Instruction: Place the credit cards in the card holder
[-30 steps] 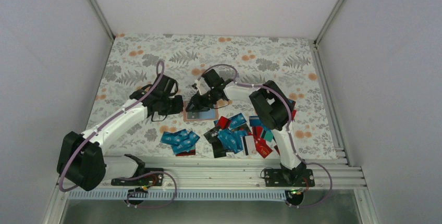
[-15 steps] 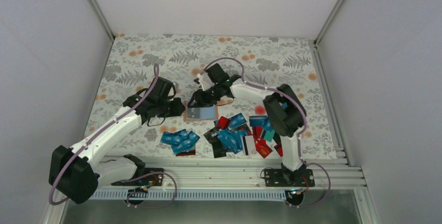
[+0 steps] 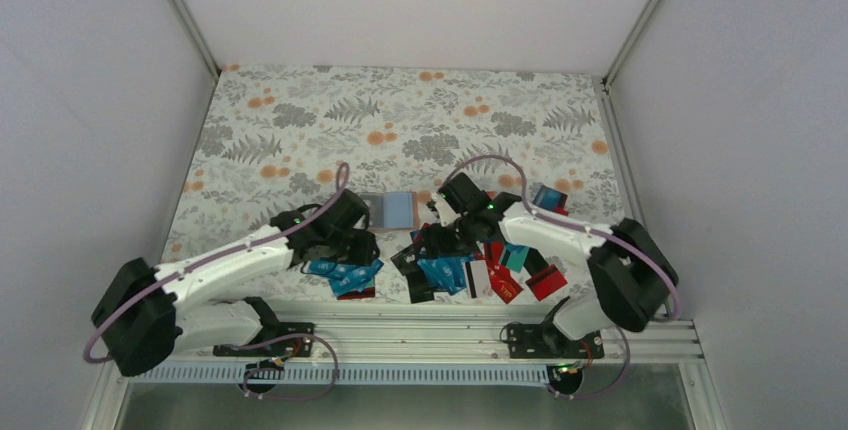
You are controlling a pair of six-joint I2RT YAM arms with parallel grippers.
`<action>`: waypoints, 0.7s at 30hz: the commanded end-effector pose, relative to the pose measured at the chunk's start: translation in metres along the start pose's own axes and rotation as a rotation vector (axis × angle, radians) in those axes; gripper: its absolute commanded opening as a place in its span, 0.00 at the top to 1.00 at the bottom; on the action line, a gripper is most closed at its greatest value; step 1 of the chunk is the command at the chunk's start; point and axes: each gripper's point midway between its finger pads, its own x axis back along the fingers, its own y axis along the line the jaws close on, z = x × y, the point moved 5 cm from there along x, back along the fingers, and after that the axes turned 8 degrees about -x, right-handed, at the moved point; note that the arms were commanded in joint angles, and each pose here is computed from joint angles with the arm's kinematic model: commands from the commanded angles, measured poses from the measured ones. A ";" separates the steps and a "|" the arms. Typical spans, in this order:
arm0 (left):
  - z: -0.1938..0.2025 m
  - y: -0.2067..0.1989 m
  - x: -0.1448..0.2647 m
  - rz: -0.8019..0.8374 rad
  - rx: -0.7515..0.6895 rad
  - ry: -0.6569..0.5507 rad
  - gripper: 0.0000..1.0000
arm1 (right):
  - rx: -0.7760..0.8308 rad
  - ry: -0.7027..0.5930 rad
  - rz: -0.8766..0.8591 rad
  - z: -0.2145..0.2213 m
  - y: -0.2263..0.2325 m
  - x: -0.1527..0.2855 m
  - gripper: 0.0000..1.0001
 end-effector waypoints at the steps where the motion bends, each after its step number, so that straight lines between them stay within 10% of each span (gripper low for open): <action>1: -0.026 -0.040 -0.015 0.067 -0.092 -0.071 0.60 | -0.109 -0.062 0.202 0.018 -0.032 0.020 0.31; 11: -0.041 -0.090 -0.042 0.123 -0.204 -0.070 0.60 | -0.284 -0.125 0.481 0.056 -0.079 0.042 0.02; 21: -0.033 -0.083 -0.042 0.115 -0.209 -0.053 0.60 | -0.312 -0.088 0.582 0.074 -0.096 0.015 0.00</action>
